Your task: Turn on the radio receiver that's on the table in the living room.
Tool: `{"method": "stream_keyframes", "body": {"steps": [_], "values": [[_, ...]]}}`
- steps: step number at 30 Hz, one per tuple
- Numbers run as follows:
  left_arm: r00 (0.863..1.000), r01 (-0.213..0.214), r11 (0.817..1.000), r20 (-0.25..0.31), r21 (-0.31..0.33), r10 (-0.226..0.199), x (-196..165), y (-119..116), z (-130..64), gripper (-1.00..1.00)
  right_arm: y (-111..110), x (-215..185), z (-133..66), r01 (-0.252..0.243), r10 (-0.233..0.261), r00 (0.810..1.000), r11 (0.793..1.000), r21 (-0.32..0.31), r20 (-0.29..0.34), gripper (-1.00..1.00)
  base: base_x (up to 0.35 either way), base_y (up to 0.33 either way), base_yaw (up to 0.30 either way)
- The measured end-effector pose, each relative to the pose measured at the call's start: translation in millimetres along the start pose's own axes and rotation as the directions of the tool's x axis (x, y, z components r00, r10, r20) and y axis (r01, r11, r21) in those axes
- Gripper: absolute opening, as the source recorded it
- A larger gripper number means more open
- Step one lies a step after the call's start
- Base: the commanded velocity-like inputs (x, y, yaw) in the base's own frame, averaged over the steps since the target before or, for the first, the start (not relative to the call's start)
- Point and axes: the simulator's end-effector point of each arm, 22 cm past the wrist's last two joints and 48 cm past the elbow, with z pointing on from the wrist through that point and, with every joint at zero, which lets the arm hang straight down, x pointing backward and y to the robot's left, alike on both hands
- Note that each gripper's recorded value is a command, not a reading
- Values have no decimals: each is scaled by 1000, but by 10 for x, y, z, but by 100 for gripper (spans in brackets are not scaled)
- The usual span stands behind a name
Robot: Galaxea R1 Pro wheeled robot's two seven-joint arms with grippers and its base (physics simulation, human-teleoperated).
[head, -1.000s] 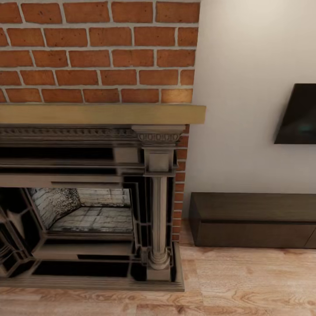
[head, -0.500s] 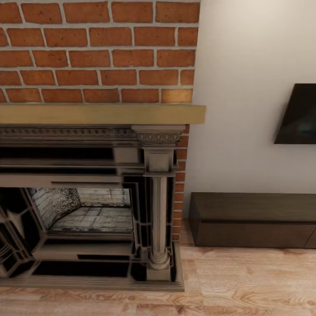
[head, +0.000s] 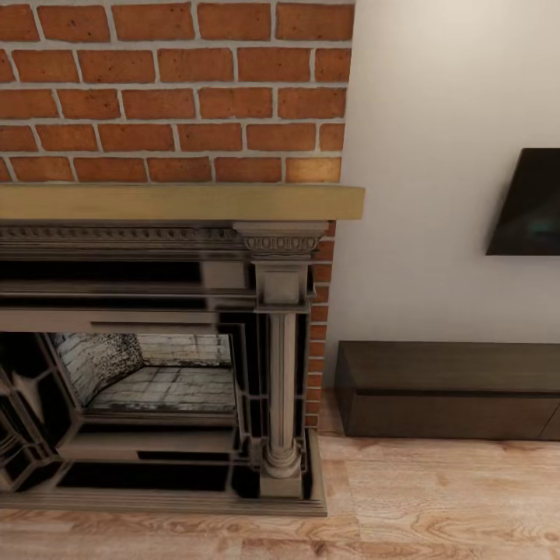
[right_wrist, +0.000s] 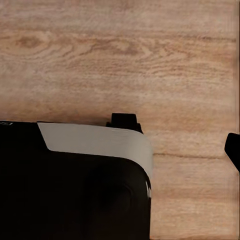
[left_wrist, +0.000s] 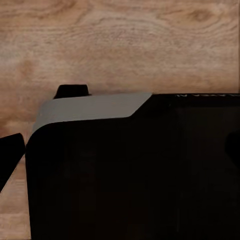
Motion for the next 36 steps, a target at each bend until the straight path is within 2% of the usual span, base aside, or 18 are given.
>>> {"method": "stream_keyframes", "body": {"steps": [3,10,14,17,20,26,36], "values": [[1000,-3,1000,6,0,3,-76,-34,-13,100,-15,-19,0,5,-5,1000,1000,2,4,100,0,0,0],[996,-3,1000,89,6,3,-482,-85,-78,100,-92,-34,-1,10,-10,1000,1000,16,9,100,0,0,0],[993,-1,1000,122,12,0,-578,-99,-92,100,-105,-45,-1,10,-10,1000,1000,19,13,100,0,0,-2],[983,3,1000,181,9,-4,-688,-65,-105,100,-115,-48,-1,10,-11,1000,1000,21,15,100,0,0,-122],[977,8,1000,214,3,-9,-743,-19,-112,100,-119,-49,-1,11,-11,1000,1000,21,16,100,0,0,-235],[974,10,1000,225,-2,-10,-760,13,-115,100,-207,-50,-4,13,-14,1000,999,32,16,100,0,0,-270],[974,13,1000,226,-7,-11,-761,35,-115,100,-228,-50,-4,14,-14,1000,999,35,16,100,0,-53,-277]]}}
